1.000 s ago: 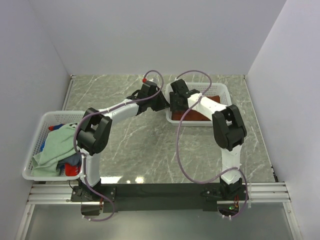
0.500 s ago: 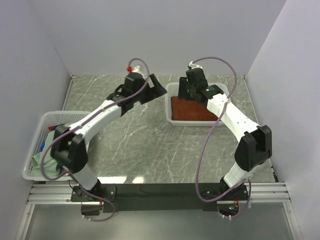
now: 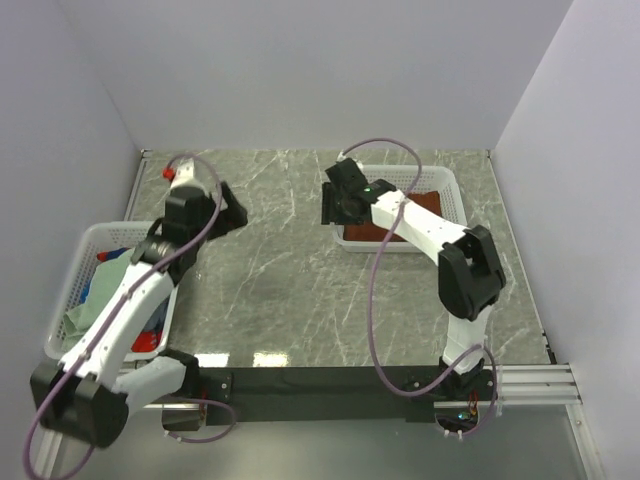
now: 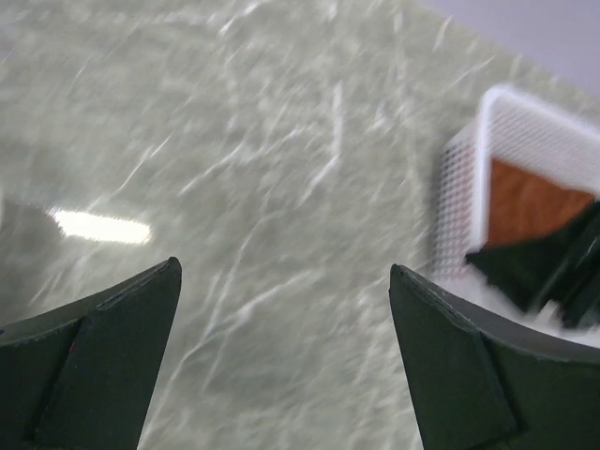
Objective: Fold and stack the towels
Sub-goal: Neatly place the folded towel into the bin
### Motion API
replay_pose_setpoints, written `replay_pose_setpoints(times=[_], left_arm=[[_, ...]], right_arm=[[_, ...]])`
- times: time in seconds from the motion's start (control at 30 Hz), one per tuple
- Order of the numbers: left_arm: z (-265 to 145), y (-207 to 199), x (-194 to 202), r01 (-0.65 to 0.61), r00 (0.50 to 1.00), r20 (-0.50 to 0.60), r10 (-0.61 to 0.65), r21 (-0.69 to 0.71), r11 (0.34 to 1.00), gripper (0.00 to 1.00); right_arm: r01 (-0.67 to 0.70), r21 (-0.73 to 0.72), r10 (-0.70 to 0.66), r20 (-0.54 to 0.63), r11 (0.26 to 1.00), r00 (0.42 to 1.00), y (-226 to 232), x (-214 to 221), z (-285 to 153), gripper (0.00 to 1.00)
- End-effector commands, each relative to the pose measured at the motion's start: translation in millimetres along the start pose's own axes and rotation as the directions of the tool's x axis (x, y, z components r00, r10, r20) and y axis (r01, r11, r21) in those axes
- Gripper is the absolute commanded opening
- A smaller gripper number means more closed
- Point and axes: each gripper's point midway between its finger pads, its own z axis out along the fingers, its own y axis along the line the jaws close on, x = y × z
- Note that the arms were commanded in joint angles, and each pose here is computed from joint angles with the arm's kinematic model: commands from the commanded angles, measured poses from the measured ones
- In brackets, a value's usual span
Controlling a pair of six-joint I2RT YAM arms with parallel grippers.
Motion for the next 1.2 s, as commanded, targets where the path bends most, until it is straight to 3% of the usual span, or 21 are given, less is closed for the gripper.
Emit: replay_pose_setpoints(times=[0.0, 0.1, 0.33, 0.43, 0.7, 1.17], left_arm=[[-10.6, 26.9, 17.4, -0.065, 0.997, 0.029, 0.066, -0.044, 0.997, 0.97], [-9.0, 41.4, 30.2, -0.082, 0.997, 0.005, 0.083, -0.089, 0.993, 0.96], [-6.7, 43.5, 39.2, -0.095, 0.995, -0.019, 0.094, -0.083, 0.992, 0.95], [-5.3, 41.8, 40.0, -0.099, 0.995, -0.029, 0.097, -0.080, 0.992, 0.94], [-1.8, 47.3, 41.6, -0.108, 0.994, -0.037, 0.104, -0.109, 0.988, 0.94], [4.0, 54.5, 45.2, -0.119, 0.992, -0.051, 0.113, -0.141, 0.983, 0.94]], right_arm=[[-0.016, 0.026, 0.015, 0.048, 1.000, 0.999, 14.3, -20.3, 3.4, 0.65], [0.003, 0.075, -0.006, 0.031, 0.997, 1.000, 10.7, -20.4, 17.2, 0.57], [0.159, 0.249, -0.174, 0.042, 0.956, 0.984, -44.7, -36.5, 18.9, 0.14], [0.210, 0.271, -0.228, 0.038, 0.939, 0.973, -72.3, -45.5, 12.9, 0.05], [0.193, 0.397, -0.243, 0.080, 0.897, 0.967, -170.3, -88.0, 3.6, 0.00], [0.372, 0.390, -0.407, 0.008, 0.843, 0.914, -215.6, -99.4, 17.8, 0.00]])
